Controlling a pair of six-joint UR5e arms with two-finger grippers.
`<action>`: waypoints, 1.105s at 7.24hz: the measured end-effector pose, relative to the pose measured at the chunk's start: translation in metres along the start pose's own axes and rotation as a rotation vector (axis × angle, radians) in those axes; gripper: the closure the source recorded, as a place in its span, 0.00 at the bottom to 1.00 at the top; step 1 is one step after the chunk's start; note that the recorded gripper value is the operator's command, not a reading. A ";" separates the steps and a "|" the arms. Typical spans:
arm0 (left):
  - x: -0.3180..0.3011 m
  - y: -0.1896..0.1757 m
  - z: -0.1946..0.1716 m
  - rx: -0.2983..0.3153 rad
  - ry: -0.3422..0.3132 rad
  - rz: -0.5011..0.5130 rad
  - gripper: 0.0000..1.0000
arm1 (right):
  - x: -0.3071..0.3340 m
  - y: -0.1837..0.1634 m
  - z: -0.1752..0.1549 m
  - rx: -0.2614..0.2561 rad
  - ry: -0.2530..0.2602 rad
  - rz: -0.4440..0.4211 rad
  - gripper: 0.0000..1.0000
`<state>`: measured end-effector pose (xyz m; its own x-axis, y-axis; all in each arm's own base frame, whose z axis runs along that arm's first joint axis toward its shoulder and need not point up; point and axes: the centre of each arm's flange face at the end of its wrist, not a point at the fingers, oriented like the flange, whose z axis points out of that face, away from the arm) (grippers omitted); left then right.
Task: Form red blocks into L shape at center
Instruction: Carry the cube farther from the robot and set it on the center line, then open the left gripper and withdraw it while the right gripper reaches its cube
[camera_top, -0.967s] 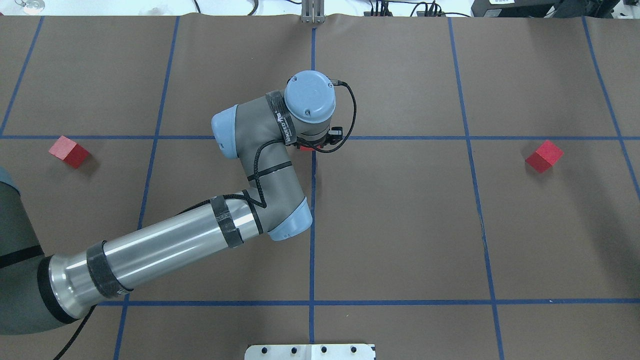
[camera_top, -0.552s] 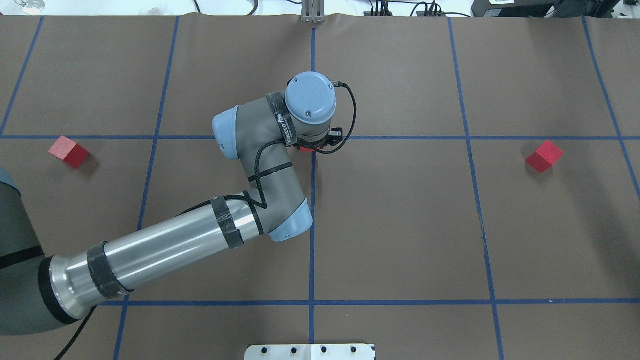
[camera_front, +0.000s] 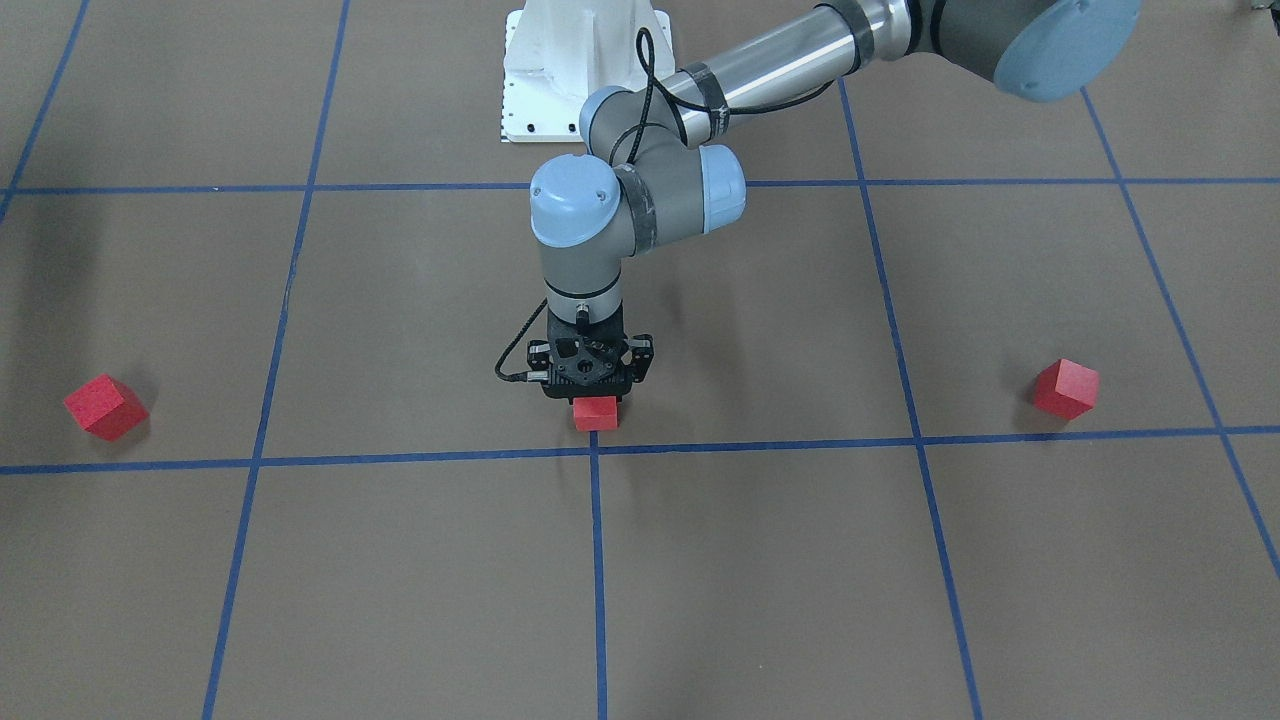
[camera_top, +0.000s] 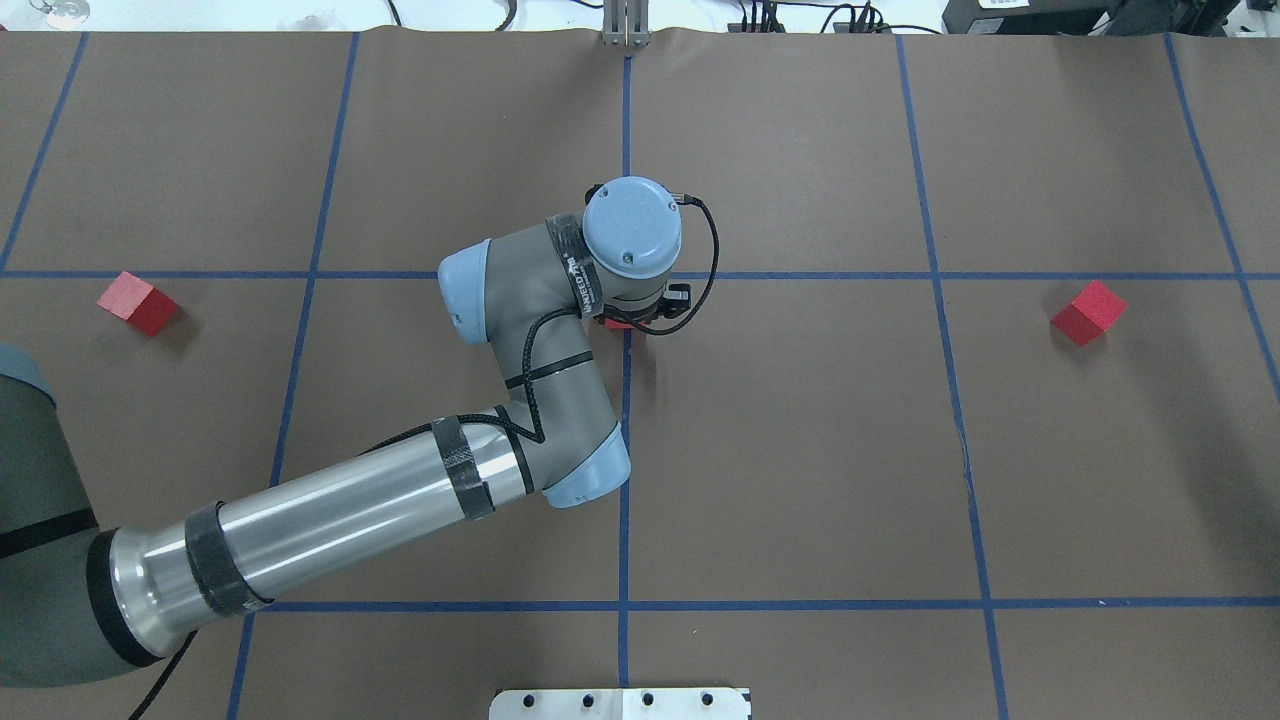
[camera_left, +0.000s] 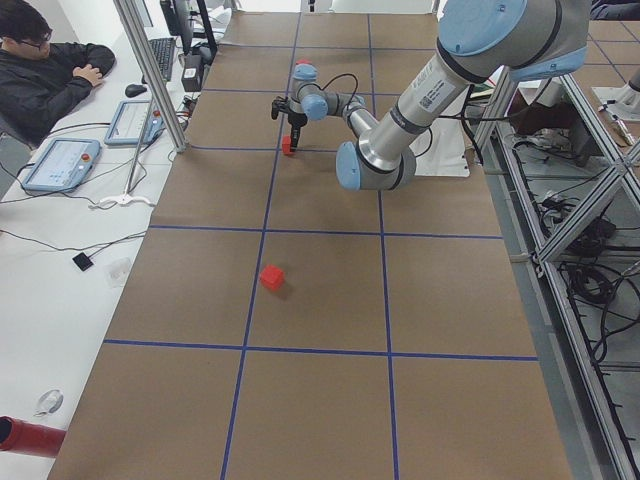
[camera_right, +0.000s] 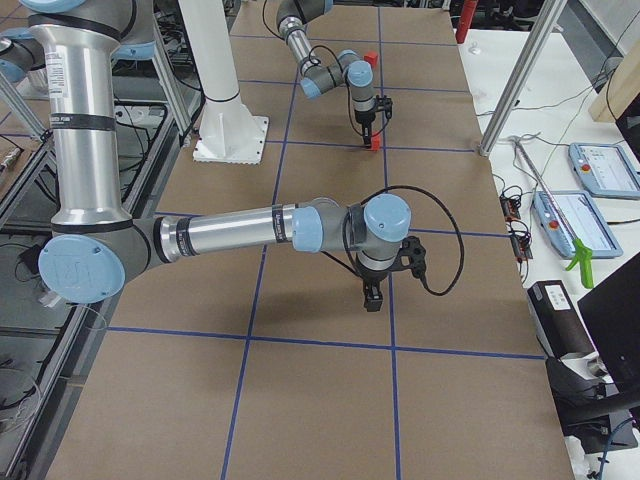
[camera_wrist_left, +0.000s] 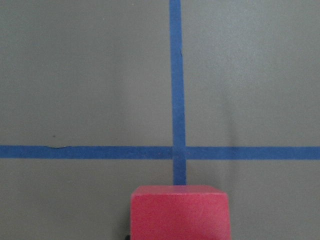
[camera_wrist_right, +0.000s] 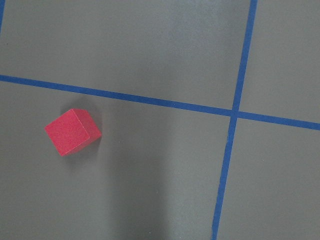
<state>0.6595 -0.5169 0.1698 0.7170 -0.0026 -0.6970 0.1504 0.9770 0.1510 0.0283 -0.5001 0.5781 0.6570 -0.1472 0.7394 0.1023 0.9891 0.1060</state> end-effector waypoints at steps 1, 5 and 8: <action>0.001 -0.001 -0.001 0.003 0.006 0.003 0.01 | 0.000 0.000 0.000 0.000 0.000 -0.001 0.00; -0.006 -0.021 -0.024 0.034 0.032 -0.009 0.00 | -0.008 -0.003 -0.007 0.015 0.001 -0.017 0.00; -0.062 -0.089 -0.121 0.017 0.051 -0.010 0.00 | -0.072 -0.013 -0.014 0.038 0.012 -0.115 0.01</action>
<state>0.5199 -0.5778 0.1147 0.6798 -0.0015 -0.7334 0.1692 0.9733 0.1549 -0.0099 -0.5028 0.5148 0.6516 -0.2600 0.7126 0.1496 0.9650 0.2153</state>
